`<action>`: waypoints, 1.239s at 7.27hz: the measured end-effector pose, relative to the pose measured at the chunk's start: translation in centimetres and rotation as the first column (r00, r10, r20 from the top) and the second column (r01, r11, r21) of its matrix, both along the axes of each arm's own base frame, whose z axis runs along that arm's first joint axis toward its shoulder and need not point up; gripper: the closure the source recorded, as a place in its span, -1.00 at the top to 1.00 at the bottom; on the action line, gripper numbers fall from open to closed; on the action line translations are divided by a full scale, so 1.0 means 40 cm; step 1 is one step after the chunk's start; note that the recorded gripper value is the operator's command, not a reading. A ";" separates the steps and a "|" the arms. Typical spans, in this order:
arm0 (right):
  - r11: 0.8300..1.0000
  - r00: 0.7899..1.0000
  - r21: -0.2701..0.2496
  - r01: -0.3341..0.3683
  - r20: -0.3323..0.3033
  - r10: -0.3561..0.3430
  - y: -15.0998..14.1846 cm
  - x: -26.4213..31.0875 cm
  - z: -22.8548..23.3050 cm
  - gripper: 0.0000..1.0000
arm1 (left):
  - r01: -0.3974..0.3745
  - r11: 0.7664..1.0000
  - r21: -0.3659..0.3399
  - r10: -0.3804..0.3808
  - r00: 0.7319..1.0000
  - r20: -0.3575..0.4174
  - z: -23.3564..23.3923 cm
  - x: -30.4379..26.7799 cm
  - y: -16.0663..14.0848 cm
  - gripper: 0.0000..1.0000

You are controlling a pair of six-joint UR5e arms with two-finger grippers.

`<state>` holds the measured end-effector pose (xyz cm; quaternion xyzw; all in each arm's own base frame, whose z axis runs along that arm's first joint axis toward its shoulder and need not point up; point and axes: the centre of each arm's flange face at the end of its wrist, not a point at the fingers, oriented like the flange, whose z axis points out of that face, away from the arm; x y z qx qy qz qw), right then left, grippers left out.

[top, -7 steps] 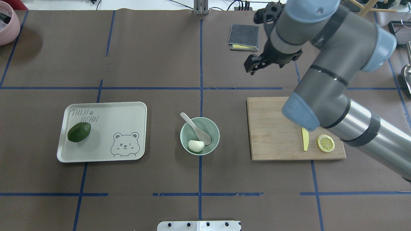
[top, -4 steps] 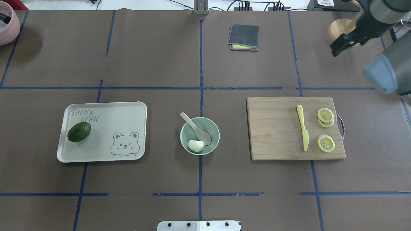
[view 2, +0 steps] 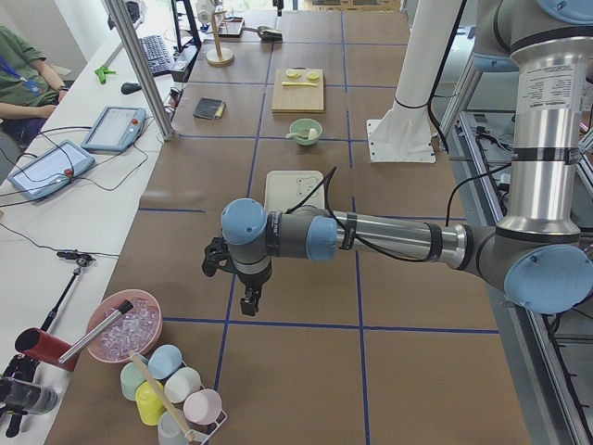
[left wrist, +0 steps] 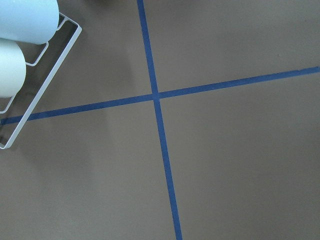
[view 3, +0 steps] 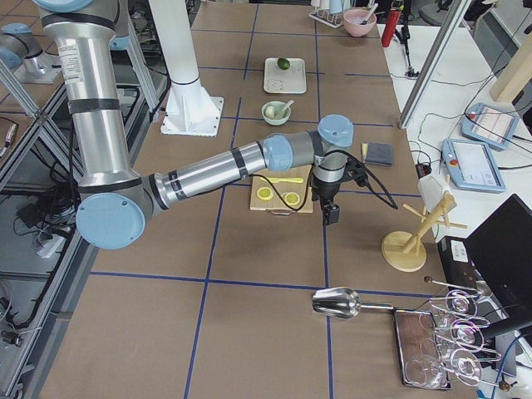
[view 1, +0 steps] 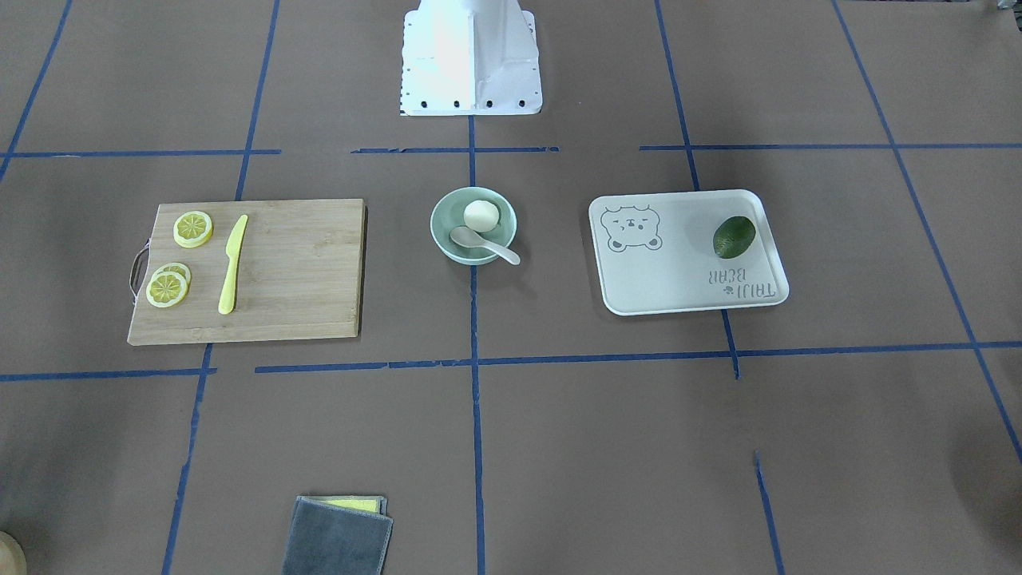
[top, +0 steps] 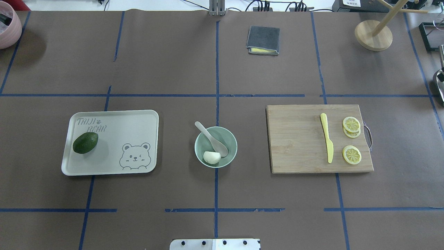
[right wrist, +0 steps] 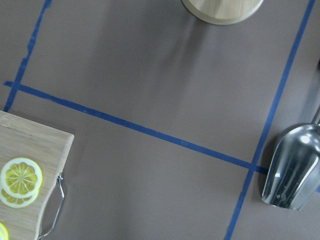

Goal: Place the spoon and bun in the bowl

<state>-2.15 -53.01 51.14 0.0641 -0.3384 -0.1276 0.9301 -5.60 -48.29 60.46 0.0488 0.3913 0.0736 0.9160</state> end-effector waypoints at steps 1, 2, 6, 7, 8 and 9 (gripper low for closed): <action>0.998 1.000 -0.050 -0.030 0.007 0.030 0.043 0.052 0.064 1.00 | 0.000 1.000 -0.001 0.000 1.000 0.001 0.000 0.000 0.000 1.00; 0.995 0.999 -0.090 -0.042 0.018 0.044 0.080 0.076 0.112 1.00 | -0.001 1.000 -0.003 0.001 1.000 0.002 0.001 0.000 0.001 1.00; 0.975 0.994 -0.202 -0.088 0.050 0.100 0.188 0.140 0.228 1.00 | -0.002 1.000 0.004 0.002 1.000 0.009 -0.004 -0.001 0.000 1.00; 0.974 0.993 -0.209 -0.090 0.052 0.103 0.195 0.143 0.234 1.00 | -0.002 1.000 0.005 0.002 1.000 0.010 -0.004 -0.001 0.000 1.00; 0.973 0.993 -0.212 -0.091 0.052 0.104 0.198 0.143 0.238 1.00 | -0.002 1.000 0.005 0.001 1.000 0.011 -0.004 -0.001 0.000 1.00; 0.973 0.993 -0.213 -0.092 0.052 0.105 0.200 0.144 0.239 1.00 | -0.001 1.000 0.006 0.001 1.000 0.011 -0.004 -0.002 0.000 1.00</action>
